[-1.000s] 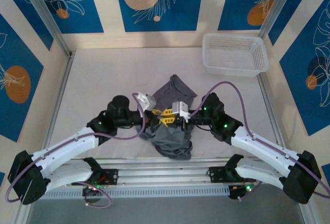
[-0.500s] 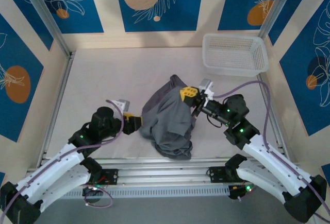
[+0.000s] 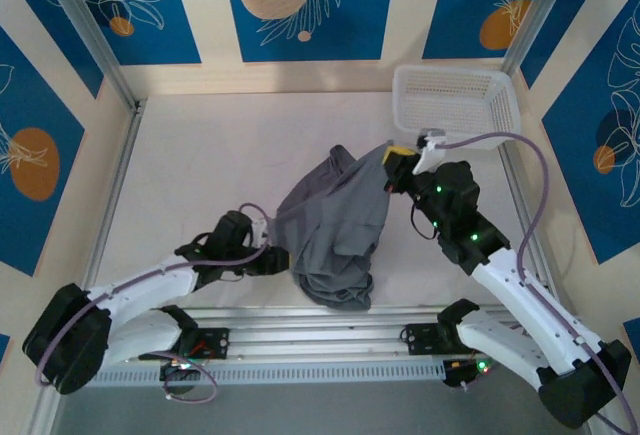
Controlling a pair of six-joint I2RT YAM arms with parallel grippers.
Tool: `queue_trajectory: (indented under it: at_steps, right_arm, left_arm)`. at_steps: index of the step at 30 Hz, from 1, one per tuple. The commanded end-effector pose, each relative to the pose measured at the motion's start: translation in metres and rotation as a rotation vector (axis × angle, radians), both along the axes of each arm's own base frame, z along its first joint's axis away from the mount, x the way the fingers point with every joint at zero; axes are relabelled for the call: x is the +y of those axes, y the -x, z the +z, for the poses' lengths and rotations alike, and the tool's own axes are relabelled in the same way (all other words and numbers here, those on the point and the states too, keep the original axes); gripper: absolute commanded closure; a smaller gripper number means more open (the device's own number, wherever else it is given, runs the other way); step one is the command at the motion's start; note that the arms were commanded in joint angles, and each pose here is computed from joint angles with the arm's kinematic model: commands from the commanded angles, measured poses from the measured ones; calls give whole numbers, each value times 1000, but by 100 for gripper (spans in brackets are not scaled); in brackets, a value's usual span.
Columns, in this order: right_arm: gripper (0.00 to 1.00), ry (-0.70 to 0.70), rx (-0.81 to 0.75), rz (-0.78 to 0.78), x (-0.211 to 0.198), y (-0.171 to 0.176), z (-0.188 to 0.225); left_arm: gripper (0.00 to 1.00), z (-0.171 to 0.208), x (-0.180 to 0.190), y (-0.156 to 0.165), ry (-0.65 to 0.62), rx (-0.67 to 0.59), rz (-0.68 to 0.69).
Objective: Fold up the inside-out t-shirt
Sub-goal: Flatten out the T-shirt at the center of the table.
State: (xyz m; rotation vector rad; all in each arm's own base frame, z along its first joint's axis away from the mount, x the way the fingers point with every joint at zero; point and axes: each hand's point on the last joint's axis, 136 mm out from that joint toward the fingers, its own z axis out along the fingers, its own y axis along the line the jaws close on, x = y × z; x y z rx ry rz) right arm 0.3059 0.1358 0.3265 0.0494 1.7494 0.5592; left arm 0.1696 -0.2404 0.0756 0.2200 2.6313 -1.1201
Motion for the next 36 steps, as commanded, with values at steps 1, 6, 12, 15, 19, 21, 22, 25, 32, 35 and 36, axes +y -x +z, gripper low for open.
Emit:
queue_trajectory:
  at_steps: [1, 6, 12, 15, 19, 21, 22, 25, 32, 35, 36]
  right_arm:
    - [100, -83, 64, -223, -43, -5, 0]
    - [100, -121, 65, -143, -29, -6, -1]
    - [100, -105, 57, -147, -31, -3, 2]
    - [100, -95, 37, -182, -40, -1, 13]
    - [100, -103, -38, -255, -61, 4, 57]
    - [100, -121, -116, -288, -73, 13, 96]
    - [100, -136, -164, -308, -81, 20, 117]
    - [100, -200, -315, -369, -105, 51, 177]
    - [100, -250, -576, -446, -149, 131, 254]
    - [100, -181, -590, -454, -150, 135, 252]
    - [100, -157, -576, -465, -150, 131, 246]
  left_arm:
    - [59, -16, -9, 9, -86, 32, 6]
    - [33, -53, -16, 13, -239, 47, 24]
    - [69, -57, -46, 5, -150, 62, 15]
    - [100, -32, -46, -9, -145, -23, 32]
    - [100, 58, -22, -47, -147, -233, 89]
    - [100, 113, 7, -70, -135, -332, 171]
    - [100, 140, 25, -79, -123, -372, 220]
    - [100, 200, 72, -92, -134, -470, 343]
    - [100, 266, 113, -86, -90, -555, 428]
    - [100, 264, 114, -94, -60, -531, 450]
    - [100, 260, 114, -99, -55, -521, 458]
